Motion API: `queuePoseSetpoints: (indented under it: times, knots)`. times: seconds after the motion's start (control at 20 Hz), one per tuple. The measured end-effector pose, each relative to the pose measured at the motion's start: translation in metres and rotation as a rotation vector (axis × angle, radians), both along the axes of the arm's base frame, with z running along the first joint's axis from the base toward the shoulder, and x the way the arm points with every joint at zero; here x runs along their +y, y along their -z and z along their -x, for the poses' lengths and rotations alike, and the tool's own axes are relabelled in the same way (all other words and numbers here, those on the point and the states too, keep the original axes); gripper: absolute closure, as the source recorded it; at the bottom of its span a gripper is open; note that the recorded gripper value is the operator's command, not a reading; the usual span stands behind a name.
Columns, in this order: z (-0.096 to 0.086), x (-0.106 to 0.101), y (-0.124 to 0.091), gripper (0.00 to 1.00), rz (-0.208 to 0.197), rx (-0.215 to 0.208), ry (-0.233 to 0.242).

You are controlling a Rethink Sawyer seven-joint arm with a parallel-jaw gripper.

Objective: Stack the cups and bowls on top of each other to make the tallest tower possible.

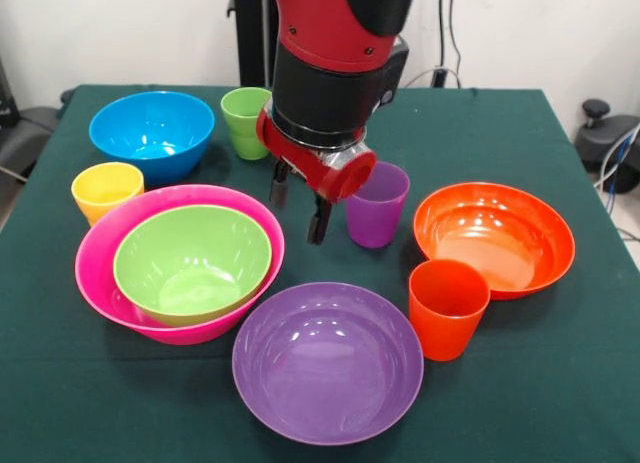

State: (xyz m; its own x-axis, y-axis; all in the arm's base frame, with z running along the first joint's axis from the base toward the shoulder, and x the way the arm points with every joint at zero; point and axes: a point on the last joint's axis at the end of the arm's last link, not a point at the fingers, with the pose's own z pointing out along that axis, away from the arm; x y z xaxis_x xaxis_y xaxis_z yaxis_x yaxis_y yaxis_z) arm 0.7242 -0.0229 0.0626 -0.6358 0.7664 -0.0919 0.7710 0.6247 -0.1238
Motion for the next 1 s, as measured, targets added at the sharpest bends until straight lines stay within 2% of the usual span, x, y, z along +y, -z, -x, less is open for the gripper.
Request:
queuePoseSetpoints:
  times: [0.05, 0.1, 0.25, 0.55, 0.85, 1.0]
  knots:
    - [0.0, 0.0, 0.001, 0.0, -0.002, -0.004, 0.025]
    - [-0.001, -0.002, 0.003, 0.0, -0.006, -0.013, 0.069]
    - [-0.001, -0.004, 0.01, 0.0, -0.011, -0.02, 0.123]
    - [0.005, -0.007, 0.03, 0.0, -0.019, -0.005, 0.161]
    - [0.009, -0.002, 0.054, 0.0, -0.043, 0.009, 0.19]
    - [0.007, 0.006, 0.058, 0.0, -0.058, 0.005, 0.202]
